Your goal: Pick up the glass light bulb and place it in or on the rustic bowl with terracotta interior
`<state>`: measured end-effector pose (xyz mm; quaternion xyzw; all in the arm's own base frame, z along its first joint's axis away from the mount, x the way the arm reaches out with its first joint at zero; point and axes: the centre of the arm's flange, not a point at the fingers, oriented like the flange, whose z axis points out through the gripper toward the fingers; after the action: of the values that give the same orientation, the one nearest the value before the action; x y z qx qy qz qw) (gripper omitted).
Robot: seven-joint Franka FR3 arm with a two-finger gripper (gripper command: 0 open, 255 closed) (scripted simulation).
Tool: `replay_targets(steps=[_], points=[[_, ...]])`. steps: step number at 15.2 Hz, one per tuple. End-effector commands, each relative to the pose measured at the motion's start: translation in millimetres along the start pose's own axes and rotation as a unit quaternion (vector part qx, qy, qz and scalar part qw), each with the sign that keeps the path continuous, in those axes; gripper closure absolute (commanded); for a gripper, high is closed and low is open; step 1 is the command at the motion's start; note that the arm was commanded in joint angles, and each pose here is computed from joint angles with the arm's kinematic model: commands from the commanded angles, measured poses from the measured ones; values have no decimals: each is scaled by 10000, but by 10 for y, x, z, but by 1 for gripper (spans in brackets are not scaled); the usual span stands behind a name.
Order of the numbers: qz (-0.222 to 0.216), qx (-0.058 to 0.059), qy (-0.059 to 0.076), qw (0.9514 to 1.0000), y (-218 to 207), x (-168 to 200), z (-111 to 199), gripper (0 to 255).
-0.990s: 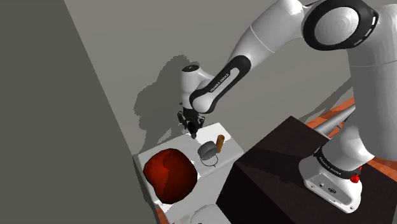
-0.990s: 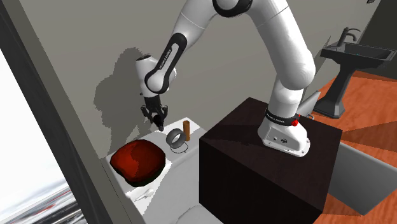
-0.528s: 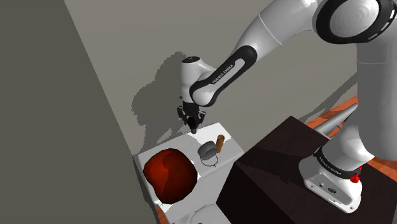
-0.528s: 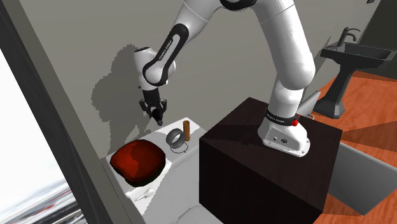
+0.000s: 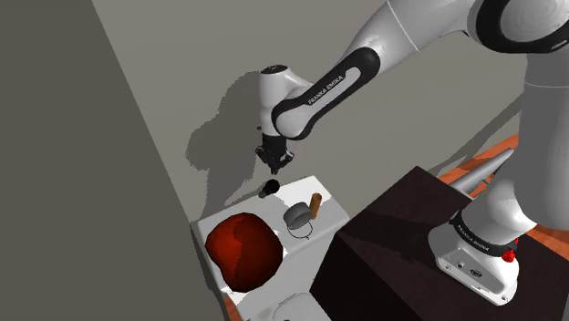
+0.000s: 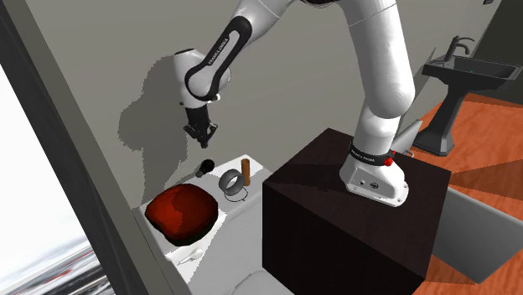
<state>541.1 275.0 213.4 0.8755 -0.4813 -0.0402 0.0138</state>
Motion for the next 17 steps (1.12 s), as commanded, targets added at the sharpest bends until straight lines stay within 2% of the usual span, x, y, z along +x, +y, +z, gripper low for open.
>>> replay_targets(steps=[1, 3, 4, 6, 7, 9, 11, 12, 14, 15, 17], points=[[9, 30, 7, 10000, -3, 3, -135, 255], [-2, 3, 1, 10000, 12, 2, -94, 255], [-2, 3, 1, 10000, 12, 2, -94, 0], [410, 326, 482, 9975, 77, -247, 161, 0], [615, 487, 722, 9943, 96, -364, 298, 0], [1024, 807, 1199, 9842, 105, -578, 590, 0], [1427, 1123, 1670, 9691, 79, -762, 900, 0], [1626, 1278, 1902, 9597, 53, -842, 1061, 0], [2017, 1585, 2360, 9373, -24, -974, 1389, 0], [2092, 1643, 2446, 9324, -42, -995, 1453, 0], [2092, 1643, 2446, 9324, -64, -939, 1540, 0]])
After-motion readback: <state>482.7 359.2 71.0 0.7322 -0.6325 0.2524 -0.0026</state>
